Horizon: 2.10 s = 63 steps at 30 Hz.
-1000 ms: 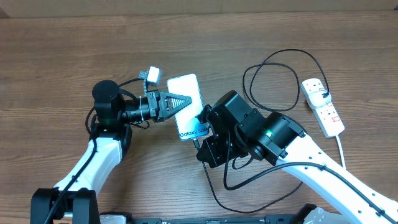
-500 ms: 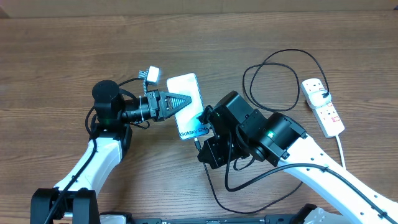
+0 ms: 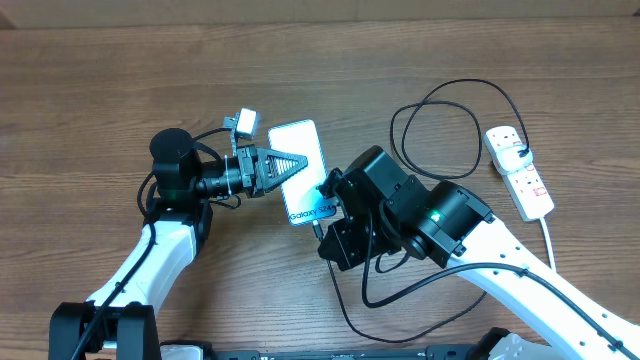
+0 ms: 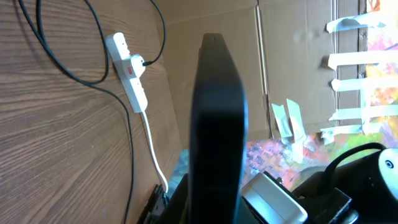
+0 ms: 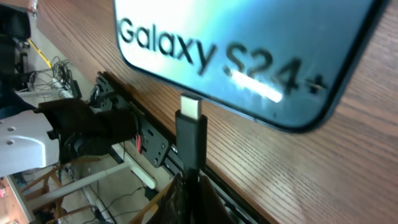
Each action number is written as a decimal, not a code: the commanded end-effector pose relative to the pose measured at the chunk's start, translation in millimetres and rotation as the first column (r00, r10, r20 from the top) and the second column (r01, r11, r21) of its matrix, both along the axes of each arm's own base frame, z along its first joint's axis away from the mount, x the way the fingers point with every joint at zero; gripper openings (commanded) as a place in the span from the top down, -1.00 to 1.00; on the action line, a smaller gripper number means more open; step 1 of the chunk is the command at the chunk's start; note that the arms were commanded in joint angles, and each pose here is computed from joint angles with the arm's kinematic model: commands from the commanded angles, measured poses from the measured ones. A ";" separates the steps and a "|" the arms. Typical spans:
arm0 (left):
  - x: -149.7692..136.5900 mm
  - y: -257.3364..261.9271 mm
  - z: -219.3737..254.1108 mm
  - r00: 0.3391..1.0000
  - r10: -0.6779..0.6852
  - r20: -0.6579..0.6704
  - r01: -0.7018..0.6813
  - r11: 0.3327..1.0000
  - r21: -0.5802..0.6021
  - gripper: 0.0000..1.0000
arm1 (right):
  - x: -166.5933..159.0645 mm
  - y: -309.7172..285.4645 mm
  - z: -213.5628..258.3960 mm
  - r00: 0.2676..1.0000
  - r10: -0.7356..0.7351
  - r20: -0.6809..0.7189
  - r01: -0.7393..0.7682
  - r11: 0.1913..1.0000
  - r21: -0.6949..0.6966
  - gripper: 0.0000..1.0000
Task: Plug charger to phone and switch on socket
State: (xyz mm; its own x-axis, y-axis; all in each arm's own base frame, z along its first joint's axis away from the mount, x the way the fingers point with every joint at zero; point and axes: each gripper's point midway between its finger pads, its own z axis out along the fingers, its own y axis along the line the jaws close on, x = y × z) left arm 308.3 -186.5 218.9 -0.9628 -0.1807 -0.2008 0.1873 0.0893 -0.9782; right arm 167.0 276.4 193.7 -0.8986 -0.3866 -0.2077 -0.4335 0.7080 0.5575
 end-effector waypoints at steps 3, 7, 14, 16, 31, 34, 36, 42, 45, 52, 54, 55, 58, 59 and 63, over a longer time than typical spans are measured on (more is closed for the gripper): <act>3.6 -0.3 11.2 1.000 -0.001 0.031 0.001 1.000 -0.004 0.92 | -4.0 -3.2 7.7 1.000 -0.002 0.012 0.002 1.000 0.007 0.92; 3.6 -0.3 11.2 1.000 -0.001 0.031 0.001 1.000 -0.004 0.92 | -4.0 -3.1 7.7 1.000 -0.002 0.013 0.002 1.000 0.008 0.92; 4.6 -0.2 11.1 1.000 0.007 -0.013 -0.007 1.000 -0.012 0.92 | -2.8 -1.9 8.6 1.000 -0.002 0.019 0.002 1.000 0.014 0.92; 4.6 -0.2 11.0 1.000 0.007 -0.024 -0.008 1.000 -0.014 0.92 | -2.6 -1.8 8.6 1.000 -0.002 0.019 0.002 1.000 0.014 0.92; 2.2 -0.9 11.4 1.000 -0.007 -0.004 0.007 1.000 -0.012 0.92 | 1.0 1.7 11.2 0.999 -0.003 0.037 0.001 0.999 0.032 0.92; 0.4 -1.4 11.7 1.000 -0.018 -0.003 0.018 1.000 -0.013 0.92 | 2.3 3.0 12.1 0.999 -0.003 0.043 0.001 0.999 0.038 0.92; -0.4 -1.5 11.8 1.000 -0.023 -0.001 0.023 1.000 -0.014 0.91 | 3.2 3.8 12.7 0.999 -0.003 0.048 0.001 0.999 0.042 0.92; -1.9 -1.8 12.0 0.999 -0.032 0.009 0.032 0.999 -0.013 0.92 | 12.9 3.6 12.2 0.995 -0.024 0.093 0.021 0.999 0.031 0.92; -3.0 -2.4 12.1 0.999 -0.039 0.014 0.039 0.999 -0.013 0.91 | 25.4 -0.2 10.2 0.987 -0.056 0.152 0.057 0.998 0.002 0.92; -5.5 -4.0 12.4 0.998 -0.054 0.036 0.054 0.998 -0.010 0.92 | 32.5 1.5 12.4 0.980 -0.069 0.185 0.068 0.998 0.010 0.92; -5.1 -4.0 12.4 0.997 -0.052 0.052 0.053 0.999 -0.007 0.92 | 30.0 -0.9 10.3 0.983 -0.067 0.173 0.068 0.998 -0.003 0.85; -4.0 -3.8 12.1 0.997 -0.046 0.067 0.047 0.999 -0.002 0.92 | 28.0 -2.7 8.8 0.984 -0.065 0.164 0.068 0.998 -0.013 0.83; -0.6 -3.2 11.2 0.995 -0.028 0.099 0.028 1.000 0.008 0.91 | 23.6 -7.1 5.3 0.988 -0.062 0.144 0.067 0.997 -0.035 0.76; 0.6 -3.0 11.0 0.994 -0.022 0.108 0.021 1.000 0.011 0.91 | 22.5 -8.2 4.5 0.988 -0.061 0.140 0.067 0.997 -0.041 0.73; 4.6 -2.1 10.1 0.991 0.000 0.133 -0.003 1.000 0.021 0.92 | 19.2 -11.9 4.3 0.990 -0.059 0.127 0.067 0.996 -0.057 0.49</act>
State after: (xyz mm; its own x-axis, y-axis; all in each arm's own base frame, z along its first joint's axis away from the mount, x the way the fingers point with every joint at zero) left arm 310.4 -187.9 220.0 -0.9519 -0.1838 -0.2453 0.2298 0.1015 -0.9679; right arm 185.0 270.0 188.6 -0.8922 -0.3603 -0.2723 -0.4501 0.7596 0.4696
